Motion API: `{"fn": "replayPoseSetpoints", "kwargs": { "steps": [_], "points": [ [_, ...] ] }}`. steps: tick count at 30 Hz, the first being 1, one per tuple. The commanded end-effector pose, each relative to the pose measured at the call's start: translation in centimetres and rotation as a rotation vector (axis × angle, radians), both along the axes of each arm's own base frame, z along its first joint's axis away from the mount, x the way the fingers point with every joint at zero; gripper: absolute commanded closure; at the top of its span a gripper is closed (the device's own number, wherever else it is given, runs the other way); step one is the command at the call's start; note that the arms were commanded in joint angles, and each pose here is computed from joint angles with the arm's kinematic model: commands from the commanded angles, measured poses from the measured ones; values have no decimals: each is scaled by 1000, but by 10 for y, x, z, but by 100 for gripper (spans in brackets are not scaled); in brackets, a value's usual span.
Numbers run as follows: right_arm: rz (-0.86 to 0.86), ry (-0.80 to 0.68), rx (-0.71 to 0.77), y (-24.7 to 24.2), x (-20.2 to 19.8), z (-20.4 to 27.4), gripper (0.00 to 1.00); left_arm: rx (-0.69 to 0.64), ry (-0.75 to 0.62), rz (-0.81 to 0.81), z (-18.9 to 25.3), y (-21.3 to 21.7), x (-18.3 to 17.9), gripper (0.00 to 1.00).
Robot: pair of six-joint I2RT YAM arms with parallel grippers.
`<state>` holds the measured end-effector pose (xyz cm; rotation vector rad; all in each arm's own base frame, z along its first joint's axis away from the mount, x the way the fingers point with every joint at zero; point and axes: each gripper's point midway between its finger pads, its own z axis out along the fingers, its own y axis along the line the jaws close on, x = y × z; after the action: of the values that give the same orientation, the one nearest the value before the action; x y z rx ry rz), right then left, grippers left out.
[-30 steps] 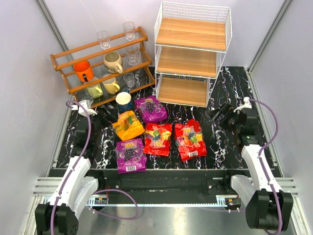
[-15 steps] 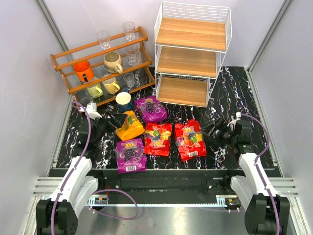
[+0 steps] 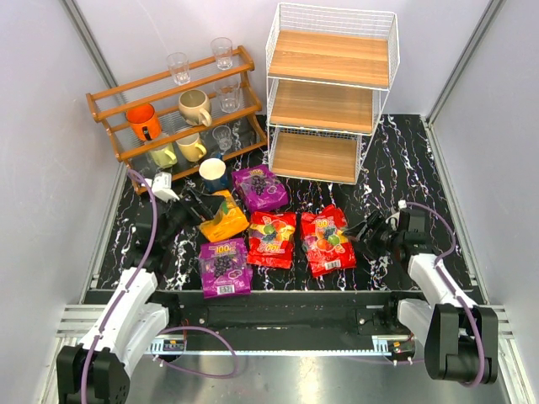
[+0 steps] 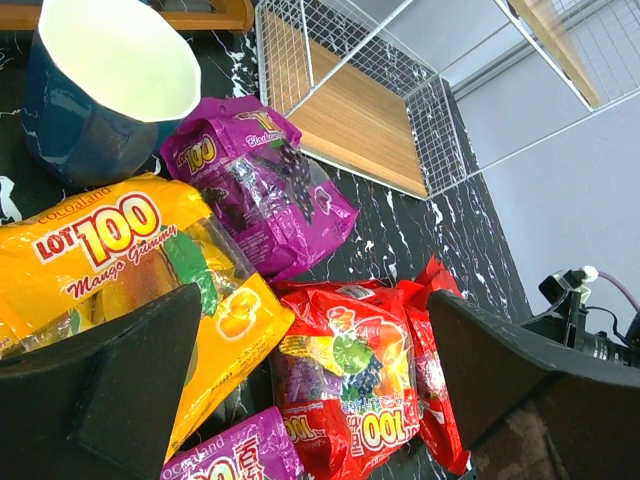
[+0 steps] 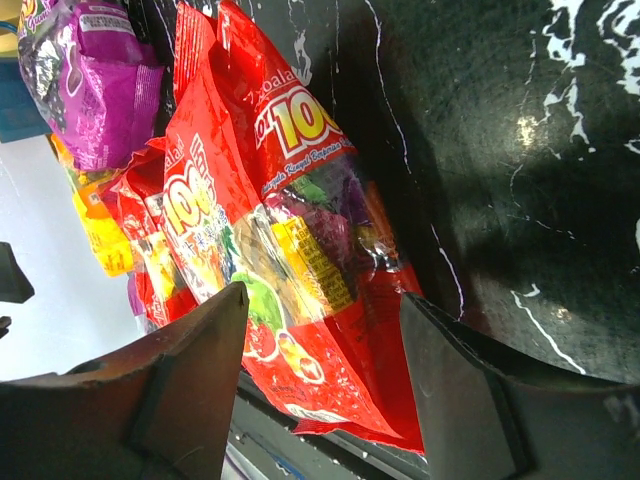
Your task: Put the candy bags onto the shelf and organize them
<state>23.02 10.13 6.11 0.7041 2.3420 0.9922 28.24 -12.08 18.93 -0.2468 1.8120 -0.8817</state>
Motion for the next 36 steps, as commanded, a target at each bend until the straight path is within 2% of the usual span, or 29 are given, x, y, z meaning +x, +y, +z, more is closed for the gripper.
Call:
{"fn": "replayPoseSetpoints", "kwargs": {
  "steps": [1, 6, 10, 16, 18, 19, 23, 27, 29, 30, 31, 33, 34, 36],
  "points": [
    [51, -54, 44, 8, 6, 8, 28, -5, -60, -31, 19, -6, -1, 1],
    [76, -58, 64, 13, 5, 8, 28, -11, -62, -43, 21, -9, -3, 1],
    [98, -59, 86, 17, 4, 9, 39, -20, -63, -52, 22, -11, -5, 1],
    [121, -35, 91, 22, 2, 4, 44, -27, -67, -57, 22, -13, -8, 1],
    [135, -27, 96, 25, 1, 3, 51, -28, -69, -60, 22, -13, -9, 1],
    [147, -31, 104, 27, 1, 4, 65, -28, -70, -64, 23, -14, -9, 1],
    [156, -63, 113, 29, 2, 12, 99, -30, -68, -71, 22, -15, -10, 1],
    [129, -134, 89, 25, 4, 44, 100, -29, -67, -74, 21, -15, -11, 1],
    [104, -246, 12, 16, 12, 82, 100, -31, -64, -77, 21, -15, -12, 1],
    [94, -220, -16, 12, 6, 86, 100, -31, -66, -77, 21, -16, -12, 1],
    [74, -309, -89, 3, 13, 116, 100, -32, -69, -79, 23, -16, -12, 1],
    [61, -285, -153, -5, 6, 127, 100, -33, -65, -81, 22, -16, -12, 1],
    [40, -330, -220, -15, 13, 148, 100, -34, -64, -83, 22, -17, -12, 1],
    [19, -266, -290, -27, 11, 146, 100, -37, -60, -85, 22, -17, -13, 1]
  ]
}}
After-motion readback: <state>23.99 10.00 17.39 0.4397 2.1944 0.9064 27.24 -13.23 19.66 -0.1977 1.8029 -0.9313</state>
